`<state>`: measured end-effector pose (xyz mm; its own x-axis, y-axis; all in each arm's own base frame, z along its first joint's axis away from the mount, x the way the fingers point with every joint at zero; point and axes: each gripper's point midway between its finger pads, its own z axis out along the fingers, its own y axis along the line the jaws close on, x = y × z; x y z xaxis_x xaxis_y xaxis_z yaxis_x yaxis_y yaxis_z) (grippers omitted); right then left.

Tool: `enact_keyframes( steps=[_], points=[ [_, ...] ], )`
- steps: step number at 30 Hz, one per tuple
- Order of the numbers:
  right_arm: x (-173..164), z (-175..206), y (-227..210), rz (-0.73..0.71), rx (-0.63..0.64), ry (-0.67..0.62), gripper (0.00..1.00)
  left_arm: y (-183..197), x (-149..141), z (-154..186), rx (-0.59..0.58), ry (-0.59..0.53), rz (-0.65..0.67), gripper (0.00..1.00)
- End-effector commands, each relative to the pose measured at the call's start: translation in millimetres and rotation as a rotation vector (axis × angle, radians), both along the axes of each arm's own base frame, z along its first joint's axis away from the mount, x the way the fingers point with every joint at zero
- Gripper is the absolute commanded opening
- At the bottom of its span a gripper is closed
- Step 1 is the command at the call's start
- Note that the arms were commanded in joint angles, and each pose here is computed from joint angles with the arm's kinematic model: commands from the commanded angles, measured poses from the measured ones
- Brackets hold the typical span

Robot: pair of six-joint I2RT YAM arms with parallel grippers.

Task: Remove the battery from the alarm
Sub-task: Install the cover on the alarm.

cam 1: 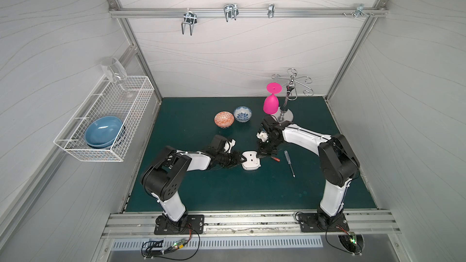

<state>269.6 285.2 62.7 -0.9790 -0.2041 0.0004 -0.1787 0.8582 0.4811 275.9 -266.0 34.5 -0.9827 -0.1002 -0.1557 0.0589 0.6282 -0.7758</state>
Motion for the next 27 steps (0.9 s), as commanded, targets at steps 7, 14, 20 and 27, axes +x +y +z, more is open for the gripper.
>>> enact_keyframes(
  steps=[7, 14, 20, 27],
  points=[
    [-8, 8, 12, 0.013, 0.053, 0.030, 0.01, -3, 6, 5, -0.005, -0.029, 0.000, 0.58],
    [-9, 9, 12, 0.001, 0.060, 0.031, 0.01, -4, 6, 5, -0.008, -0.030, -0.002, 0.58],
    [-7, 6, 5, 0.003, 0.021, 0.016, 0.01, -4, 6, 5, -0.008, -0.030, -0.001, 0.58],
    [-5, -1, 7, 0.022, -0.003, 0.006, 0.01, -3, 6, 5, -0.007, -0.032, -0.001, 0.58]
  ],
)
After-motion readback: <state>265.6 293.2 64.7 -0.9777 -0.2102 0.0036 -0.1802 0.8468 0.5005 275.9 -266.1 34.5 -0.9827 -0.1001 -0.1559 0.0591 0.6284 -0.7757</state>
